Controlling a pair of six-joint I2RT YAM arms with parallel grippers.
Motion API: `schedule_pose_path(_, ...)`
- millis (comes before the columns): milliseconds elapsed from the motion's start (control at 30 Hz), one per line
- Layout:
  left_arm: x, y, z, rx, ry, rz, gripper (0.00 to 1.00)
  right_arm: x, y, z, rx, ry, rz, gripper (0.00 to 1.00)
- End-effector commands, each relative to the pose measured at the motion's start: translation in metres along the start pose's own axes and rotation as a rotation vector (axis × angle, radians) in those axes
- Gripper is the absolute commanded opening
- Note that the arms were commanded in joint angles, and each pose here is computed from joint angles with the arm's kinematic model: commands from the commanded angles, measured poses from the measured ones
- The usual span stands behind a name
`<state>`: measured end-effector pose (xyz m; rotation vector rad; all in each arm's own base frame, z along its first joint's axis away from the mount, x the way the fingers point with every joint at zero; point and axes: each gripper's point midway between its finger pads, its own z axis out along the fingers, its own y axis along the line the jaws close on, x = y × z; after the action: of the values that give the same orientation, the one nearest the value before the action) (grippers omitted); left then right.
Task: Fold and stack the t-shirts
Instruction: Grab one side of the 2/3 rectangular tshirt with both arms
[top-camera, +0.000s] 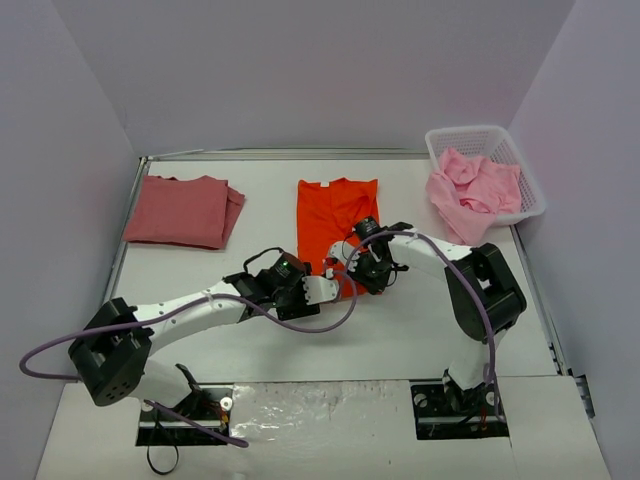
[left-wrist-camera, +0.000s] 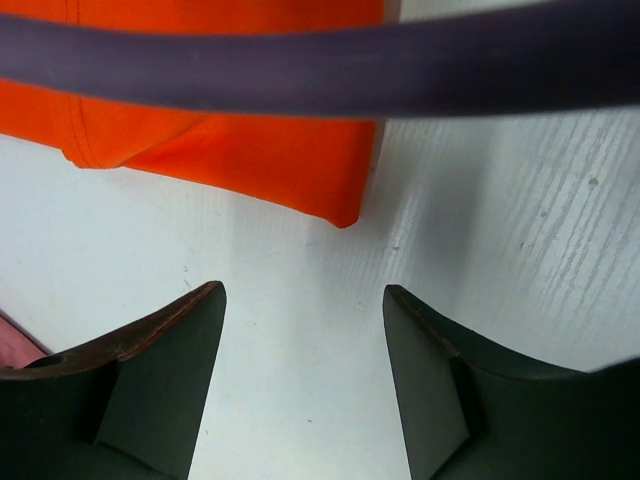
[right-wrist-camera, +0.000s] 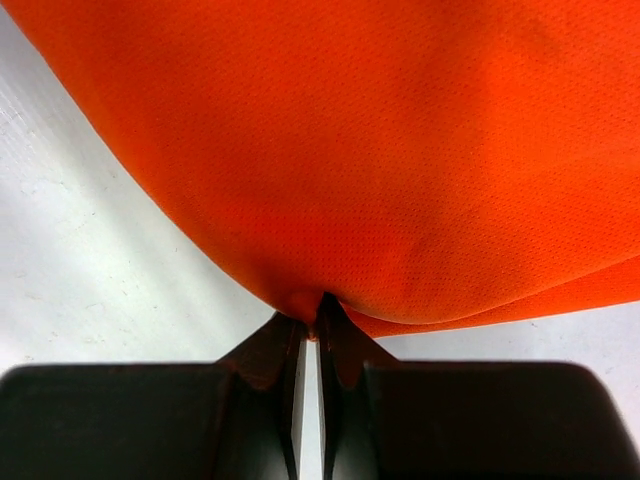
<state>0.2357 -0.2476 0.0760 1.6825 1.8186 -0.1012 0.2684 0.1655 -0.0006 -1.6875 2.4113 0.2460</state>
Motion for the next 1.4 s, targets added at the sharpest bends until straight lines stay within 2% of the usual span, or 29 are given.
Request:
schedule_pose_path(0, 0.003, -0.019, -0.009, 0.092, -0.033, 0.036, 0.63, 0.044, 0.034, 0.05, -0.179, 0.109, 0.197, 0.0)
schedule_pose_path(200, 0.007, 0.014, -0.024, 0.026, -0.079, -0.114, 0.63, 0.045, 0.036, 0.051, -0.198, 0.117, 0.207, 0.0)
schedule_pose_path(533, 0.019, 0.023, -0.033, 0.012, -0.075, -0.145, 0.63, 0.045, 0.036, 0.05, -0.2, 0.116, 0.206, 0.0)
schedule_pose_path(800, 0.034, 0.0, -0.011, 0.107, -0.006, -0.083, 0.64, 0.045, 0.037, 0.051, -0.208, 0.115, 0.206, 0.0)
schedule_pose_path(1067, 0.001, -0.018, 0.003, 0.123, -0.012, 0.038, 0.63, 0.045, 0.037, 0.051, -0.212, 0.117, 0.206, 0.0)
schedule_pose_path(1367, -0.004, -0.025, 0.016, 0.099, -0.001, 0.092, 0.63, 0.045, 0.038, 0.051, -0.213, 0.118, 0.205, 0.0)
